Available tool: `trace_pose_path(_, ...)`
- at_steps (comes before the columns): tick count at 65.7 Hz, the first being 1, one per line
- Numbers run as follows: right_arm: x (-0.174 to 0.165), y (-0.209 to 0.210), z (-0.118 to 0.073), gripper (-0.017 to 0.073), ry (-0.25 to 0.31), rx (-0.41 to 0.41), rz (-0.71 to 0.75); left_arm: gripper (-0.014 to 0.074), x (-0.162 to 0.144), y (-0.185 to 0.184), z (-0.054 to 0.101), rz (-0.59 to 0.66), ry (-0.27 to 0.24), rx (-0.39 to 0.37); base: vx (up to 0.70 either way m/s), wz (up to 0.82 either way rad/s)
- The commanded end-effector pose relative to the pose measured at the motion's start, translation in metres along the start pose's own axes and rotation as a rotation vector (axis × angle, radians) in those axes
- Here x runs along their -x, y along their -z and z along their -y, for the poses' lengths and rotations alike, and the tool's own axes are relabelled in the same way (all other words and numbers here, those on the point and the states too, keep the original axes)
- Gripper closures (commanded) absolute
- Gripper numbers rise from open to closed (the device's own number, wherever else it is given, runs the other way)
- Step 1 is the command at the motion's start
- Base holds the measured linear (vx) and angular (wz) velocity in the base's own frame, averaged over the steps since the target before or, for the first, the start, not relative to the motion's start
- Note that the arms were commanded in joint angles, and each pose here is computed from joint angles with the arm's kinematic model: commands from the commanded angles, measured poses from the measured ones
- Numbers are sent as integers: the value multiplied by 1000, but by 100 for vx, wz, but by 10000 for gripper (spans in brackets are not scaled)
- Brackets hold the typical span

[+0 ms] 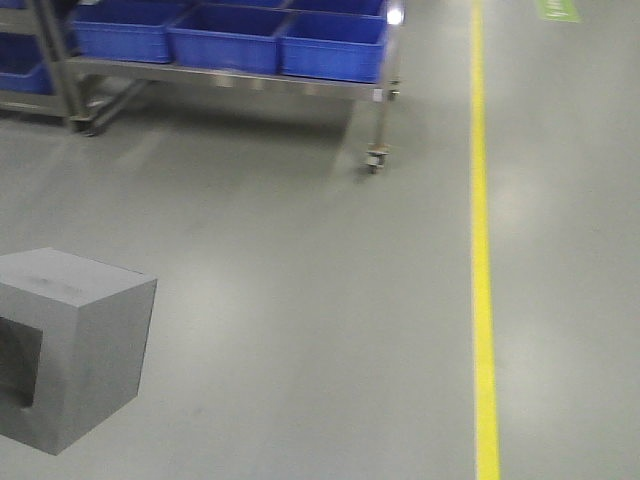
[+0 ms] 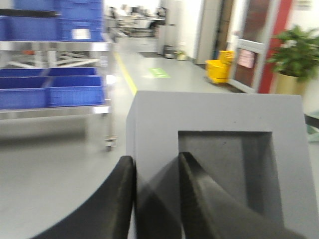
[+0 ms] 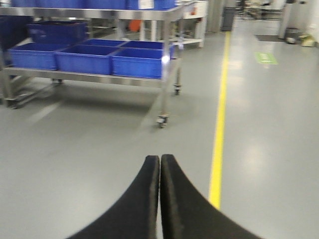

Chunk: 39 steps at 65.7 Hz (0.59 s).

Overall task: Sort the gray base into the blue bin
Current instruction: 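Hold the gray block in the left gripper while turning away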

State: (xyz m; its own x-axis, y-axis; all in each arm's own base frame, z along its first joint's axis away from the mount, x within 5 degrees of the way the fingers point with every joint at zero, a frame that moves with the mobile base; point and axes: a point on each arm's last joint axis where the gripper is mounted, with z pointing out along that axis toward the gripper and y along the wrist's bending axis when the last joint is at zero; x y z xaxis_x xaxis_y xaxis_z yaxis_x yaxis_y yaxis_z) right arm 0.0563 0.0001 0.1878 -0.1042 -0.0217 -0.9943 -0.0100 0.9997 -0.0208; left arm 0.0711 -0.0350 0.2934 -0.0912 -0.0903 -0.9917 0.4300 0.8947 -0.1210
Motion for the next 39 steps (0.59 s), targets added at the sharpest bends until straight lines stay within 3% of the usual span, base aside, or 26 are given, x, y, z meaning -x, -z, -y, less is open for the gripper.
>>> trace_pose_path(1,2,0,0,568,11,-3,71,599,19,1,1,126,13,-7,7,-68)
trace_pose_path(18,2,0,0,568,11,-3,71,599,19,1,1,126,13,-7,10,-52)
trace_pose_path(39,2,0,0,568,11,-3,71,599,19,1,1,126,13,-7,19,-23)
